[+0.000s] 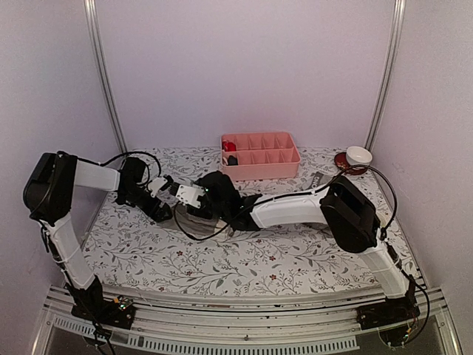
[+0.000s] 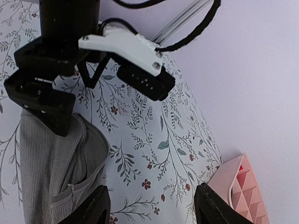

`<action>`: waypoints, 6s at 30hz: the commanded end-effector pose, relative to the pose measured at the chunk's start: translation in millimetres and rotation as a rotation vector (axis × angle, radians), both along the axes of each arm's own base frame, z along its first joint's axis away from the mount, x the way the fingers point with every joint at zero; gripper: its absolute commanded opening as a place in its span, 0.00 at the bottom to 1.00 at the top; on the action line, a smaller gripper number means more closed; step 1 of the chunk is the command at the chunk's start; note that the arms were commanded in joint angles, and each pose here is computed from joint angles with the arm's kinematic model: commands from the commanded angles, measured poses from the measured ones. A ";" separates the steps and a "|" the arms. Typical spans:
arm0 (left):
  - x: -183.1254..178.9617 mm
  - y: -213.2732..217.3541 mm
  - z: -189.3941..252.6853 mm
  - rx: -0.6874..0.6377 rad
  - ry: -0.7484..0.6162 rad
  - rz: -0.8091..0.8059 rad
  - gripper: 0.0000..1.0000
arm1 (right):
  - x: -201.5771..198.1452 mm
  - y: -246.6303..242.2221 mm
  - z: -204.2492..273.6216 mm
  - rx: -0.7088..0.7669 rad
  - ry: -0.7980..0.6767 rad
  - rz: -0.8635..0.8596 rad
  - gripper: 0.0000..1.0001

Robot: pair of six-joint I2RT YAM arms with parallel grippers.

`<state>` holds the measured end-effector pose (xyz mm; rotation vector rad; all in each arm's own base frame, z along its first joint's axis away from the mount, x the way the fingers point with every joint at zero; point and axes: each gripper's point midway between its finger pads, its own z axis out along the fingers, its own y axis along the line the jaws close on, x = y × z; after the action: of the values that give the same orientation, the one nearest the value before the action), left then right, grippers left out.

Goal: Roll the underwear
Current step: Fold the underwear at the center of the board, then rotate the underwear at the center of the board, then pick up the underwear from the center of the board.

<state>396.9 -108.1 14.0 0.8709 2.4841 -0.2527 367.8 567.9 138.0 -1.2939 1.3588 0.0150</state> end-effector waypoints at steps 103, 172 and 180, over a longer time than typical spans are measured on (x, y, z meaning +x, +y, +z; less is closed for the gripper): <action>3.7 -17.9 116.0 -0.191 -0.345 -0.068 0.98 | -98.4 -109.2 -77.3 -0.379 0.136 -0.137 0.99; -103.9 -150.1 52.1 0.076 -0.435 -0.631 0.99 | -111.5 -135.4 -85.4 -0.415 0.087 0.093 0.86; -113.5 -137.7 47.8 0.064 -0.477 -0.658 0.98 | -88.1 -124.1 -115.6 -0.509 0.055 0.082 0.80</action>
<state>285.1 -250.5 60.1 1.5559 1.7676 -0.1360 266.2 444.5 44.4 -1.7203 1.4172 -0.1800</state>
